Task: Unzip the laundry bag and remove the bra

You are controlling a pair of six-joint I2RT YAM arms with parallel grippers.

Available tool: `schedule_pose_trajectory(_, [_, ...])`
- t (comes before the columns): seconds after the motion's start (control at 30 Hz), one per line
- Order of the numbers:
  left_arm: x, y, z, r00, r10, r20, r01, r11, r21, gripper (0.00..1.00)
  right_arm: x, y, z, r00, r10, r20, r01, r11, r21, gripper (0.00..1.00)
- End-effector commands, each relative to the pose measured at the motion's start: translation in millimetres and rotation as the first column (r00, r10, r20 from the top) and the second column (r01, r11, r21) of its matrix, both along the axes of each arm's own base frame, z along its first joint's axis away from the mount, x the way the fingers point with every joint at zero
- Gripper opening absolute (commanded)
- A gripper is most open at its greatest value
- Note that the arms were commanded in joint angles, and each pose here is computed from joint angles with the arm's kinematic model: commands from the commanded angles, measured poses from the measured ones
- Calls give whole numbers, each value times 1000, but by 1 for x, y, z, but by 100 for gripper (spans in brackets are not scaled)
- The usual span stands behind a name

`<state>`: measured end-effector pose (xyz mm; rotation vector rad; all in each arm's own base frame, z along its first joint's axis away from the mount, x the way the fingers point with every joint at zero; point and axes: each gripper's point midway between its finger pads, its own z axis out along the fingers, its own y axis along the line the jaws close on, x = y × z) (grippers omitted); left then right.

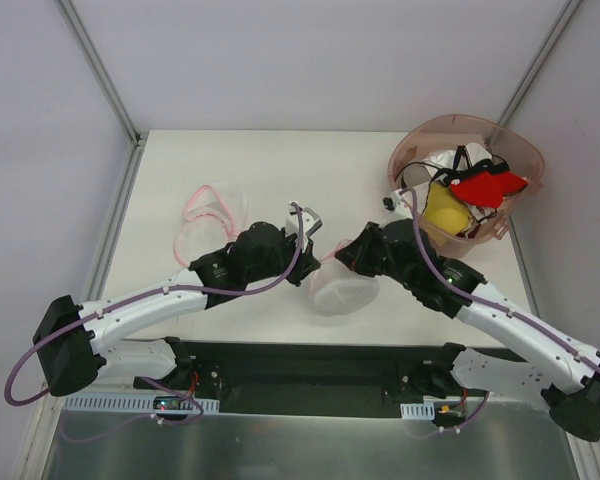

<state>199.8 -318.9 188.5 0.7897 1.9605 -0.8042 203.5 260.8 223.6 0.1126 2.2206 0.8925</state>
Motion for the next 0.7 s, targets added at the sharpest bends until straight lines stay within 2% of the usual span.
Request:
schedule_pose_trajectory(0.0, [2,5,6,1000,21,22,-20,1000,-17,0,16,-26,24,995,-97,38,92,990,106,1])
schedule_pose_trajectory(0.3, [3,9,8,999,28,37,-27,1000,-15,0,25,-42,24,992,-128,5,126,980,156,1])
schedule_pose_trajectory(0.43, [2,12,10,999,28,47,-27,999,-18,0,28,-46,22,990,-138,5,135,979,149,1])
schedule_pose_trajectory(0.53, [0,13,14,998,18,56,-17,1000,-23,0,28,-44,27,995,-96,40,91,989,115,2])
schedule_pose_trajectory(0.57, [0,13,14,998,12,59,-10,1000,-23,0,26,-45,24,996,-78,40,74,994,78,7])
schedule_pose_trajectory(0.6, [-1,13,16,998,9,66,-7,1000,-26,0,26,-41,32,996,-32,78,30,999,32,23])
schedule_pose_trajectory(0.67, [-2,13,15,997,-8,76,10,1000,-18,0,19,-37,28,996,52,68,-50,998,-37,44])
